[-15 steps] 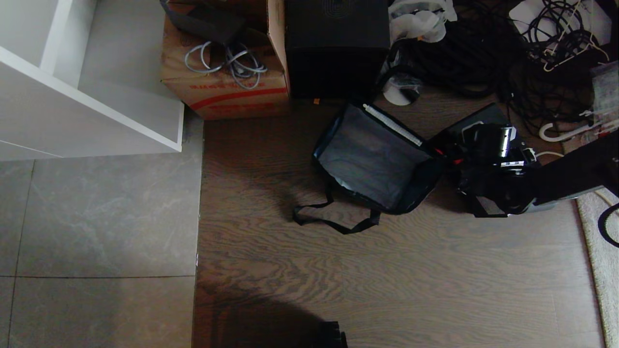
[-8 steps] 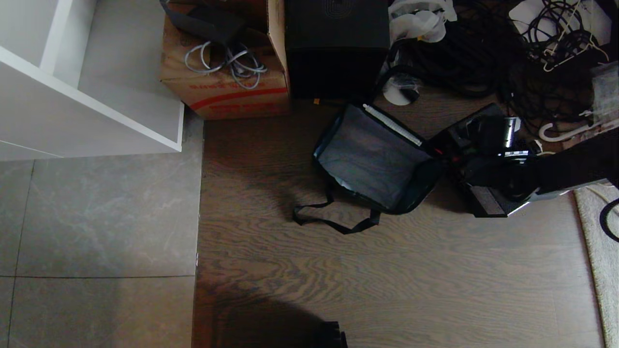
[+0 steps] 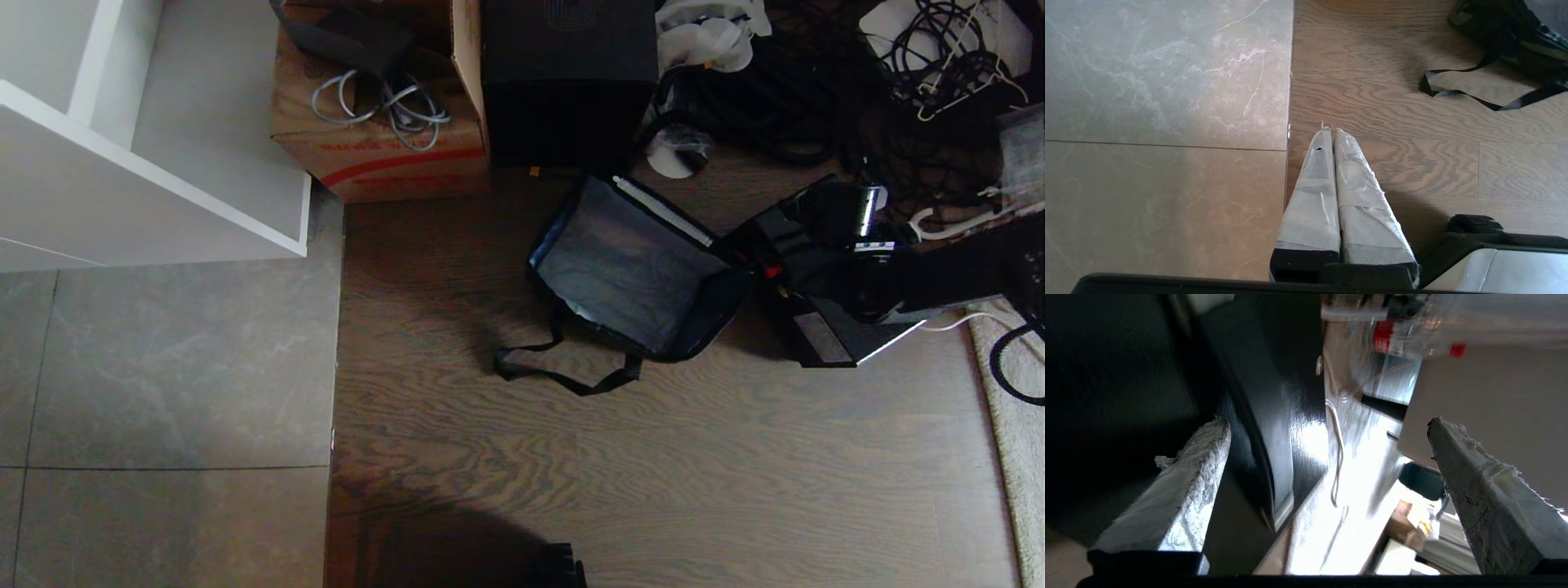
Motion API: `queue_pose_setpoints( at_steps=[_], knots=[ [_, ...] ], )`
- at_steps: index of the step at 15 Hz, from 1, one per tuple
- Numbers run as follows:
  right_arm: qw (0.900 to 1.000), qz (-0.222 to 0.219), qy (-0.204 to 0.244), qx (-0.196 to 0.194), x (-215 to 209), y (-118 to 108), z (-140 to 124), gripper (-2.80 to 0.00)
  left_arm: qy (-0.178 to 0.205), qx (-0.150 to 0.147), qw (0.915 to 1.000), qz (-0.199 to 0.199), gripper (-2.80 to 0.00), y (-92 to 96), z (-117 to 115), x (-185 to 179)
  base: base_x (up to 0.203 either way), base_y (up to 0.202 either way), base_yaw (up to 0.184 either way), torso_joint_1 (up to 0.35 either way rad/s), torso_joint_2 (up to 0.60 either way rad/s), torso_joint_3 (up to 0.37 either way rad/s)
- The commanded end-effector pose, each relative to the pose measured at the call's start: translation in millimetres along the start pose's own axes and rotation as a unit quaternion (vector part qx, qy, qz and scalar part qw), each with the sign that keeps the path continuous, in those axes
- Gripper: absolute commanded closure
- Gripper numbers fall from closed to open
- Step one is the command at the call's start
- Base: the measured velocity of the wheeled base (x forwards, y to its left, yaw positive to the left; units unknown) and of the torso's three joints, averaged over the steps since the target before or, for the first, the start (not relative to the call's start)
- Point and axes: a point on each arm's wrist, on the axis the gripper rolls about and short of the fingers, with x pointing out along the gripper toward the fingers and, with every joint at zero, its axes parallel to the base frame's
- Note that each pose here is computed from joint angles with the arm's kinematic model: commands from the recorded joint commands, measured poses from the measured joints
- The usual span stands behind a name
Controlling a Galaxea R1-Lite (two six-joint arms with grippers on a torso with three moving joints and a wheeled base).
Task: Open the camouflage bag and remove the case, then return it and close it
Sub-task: Grip the handle again
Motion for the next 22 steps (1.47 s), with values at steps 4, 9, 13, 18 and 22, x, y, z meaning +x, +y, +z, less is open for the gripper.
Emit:
queue_pose_setpoints(
  at_steps=[4,9,13,18,22],
  knots=[
    [0.999,-0.020,0.021,-0.018,34.9,12.0,-12.5,-2.80,0.000,0.000,1.0000,0.000,0.00,0.0,0.0,0.0,0.000,0.000,0.000,0.000,0.00,0.000],
    [0.999,-0.035,0.021,-0.012,56.0,2.3,-9.6,-2.80,0.000,0.000,1.0000,0.000,0.00,0.0,0.0,0.0,0.000,0.000,0.000,0.000,0.00,0.000],
    [0.998,-0.046,0.038,-0.015,75.4,-3.5,-14.1,-2.80,0.000,0.000,1.0000,0.000,0.00,0.0,0.0,0.0,0.000,0.000,0.000,0.000,0.00,0.000],
    [0.998,0.014,0.032,-0.051,91.2,5.2,-33.4,-2.80,0.000,0.000,1.0000,0.000,0.00,0.0,0.0,0.0,0.000,0.000,0.000,0.000,0.00,0.000],
    [0.998,0.041,0.010,-0.052,96.0,9.8,-38.6,-2.80,0.000,0.000,1.0000,0.000,0.00,0.0,0.0,0.0,0.000,0.000,0.000,0.000,0.00,0.000]
  ],
)
